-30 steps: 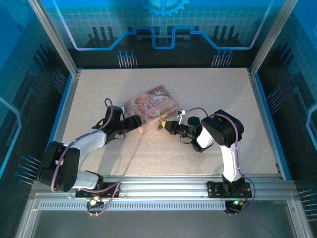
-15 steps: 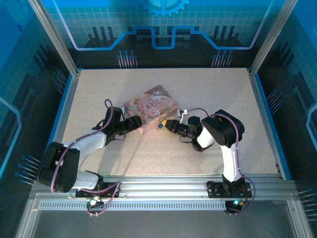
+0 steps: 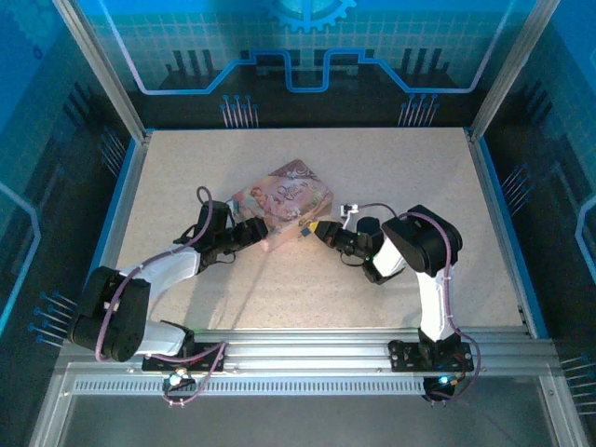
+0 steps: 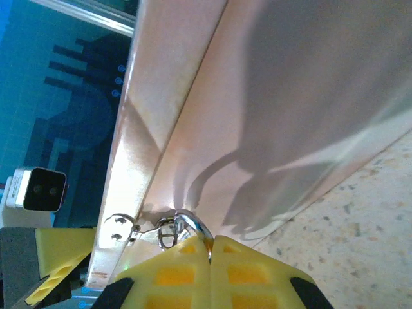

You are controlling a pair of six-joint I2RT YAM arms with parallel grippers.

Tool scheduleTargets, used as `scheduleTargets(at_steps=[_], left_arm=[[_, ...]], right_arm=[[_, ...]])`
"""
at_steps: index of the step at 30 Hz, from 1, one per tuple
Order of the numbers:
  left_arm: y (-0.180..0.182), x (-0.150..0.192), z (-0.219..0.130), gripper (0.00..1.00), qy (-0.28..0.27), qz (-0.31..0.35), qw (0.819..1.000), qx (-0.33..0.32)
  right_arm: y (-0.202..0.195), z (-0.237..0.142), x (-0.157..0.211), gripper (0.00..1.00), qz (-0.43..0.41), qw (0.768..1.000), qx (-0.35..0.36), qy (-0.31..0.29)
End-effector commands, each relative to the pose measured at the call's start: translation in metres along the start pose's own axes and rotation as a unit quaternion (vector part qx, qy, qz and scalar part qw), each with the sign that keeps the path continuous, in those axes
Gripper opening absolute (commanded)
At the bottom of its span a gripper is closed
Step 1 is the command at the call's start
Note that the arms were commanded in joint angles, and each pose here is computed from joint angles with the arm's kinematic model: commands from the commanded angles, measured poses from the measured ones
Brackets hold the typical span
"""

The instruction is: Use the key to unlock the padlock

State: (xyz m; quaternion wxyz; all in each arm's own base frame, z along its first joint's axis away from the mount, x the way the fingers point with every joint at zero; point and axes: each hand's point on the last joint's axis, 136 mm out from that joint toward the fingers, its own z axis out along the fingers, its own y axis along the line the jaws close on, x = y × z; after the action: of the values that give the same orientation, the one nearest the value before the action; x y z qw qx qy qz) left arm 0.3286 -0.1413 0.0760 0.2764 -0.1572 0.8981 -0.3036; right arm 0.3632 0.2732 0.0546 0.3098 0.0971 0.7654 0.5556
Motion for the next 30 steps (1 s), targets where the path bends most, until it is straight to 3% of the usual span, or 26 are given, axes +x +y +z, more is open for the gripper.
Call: scheduleTargets(at_steps=[1,9,16,24,30], left_arm=[[0.019,0.029,-0.003,0.73,0.049,-0.006,0.998,-0.038],[-0.005,0.007,-0.024,0.77,0.017,0.023,0.999,-0.022],[-0.021,-0.017,-0.061,0.84,-0.048,0.062,0.997,-0.022],[-0.016,-0.028,-0.097,0.92,-0.126,0.076,0.989,-0.029],[-0.006,-0.027,-0.112,0.96,-0.157,0.076,0.984,-0.038]], right_arm=[[0.011,-0.011,-0.022,0.0,-0.014,0.999,-0.009,-0.041],[0.017,-0.03,-0.022,0.0,-0.068,0.997,0.022,-0.032],[0.039,-0.05,-0.015,0.0,-0.145,0.988,0.047,0.01],[0.069,-0.082,0.006,0.0,-0.236,0.963,0.09,0.094],[0.073,-0.115,0.033,0.0,-0.25,0.943,0.138,0.173]])
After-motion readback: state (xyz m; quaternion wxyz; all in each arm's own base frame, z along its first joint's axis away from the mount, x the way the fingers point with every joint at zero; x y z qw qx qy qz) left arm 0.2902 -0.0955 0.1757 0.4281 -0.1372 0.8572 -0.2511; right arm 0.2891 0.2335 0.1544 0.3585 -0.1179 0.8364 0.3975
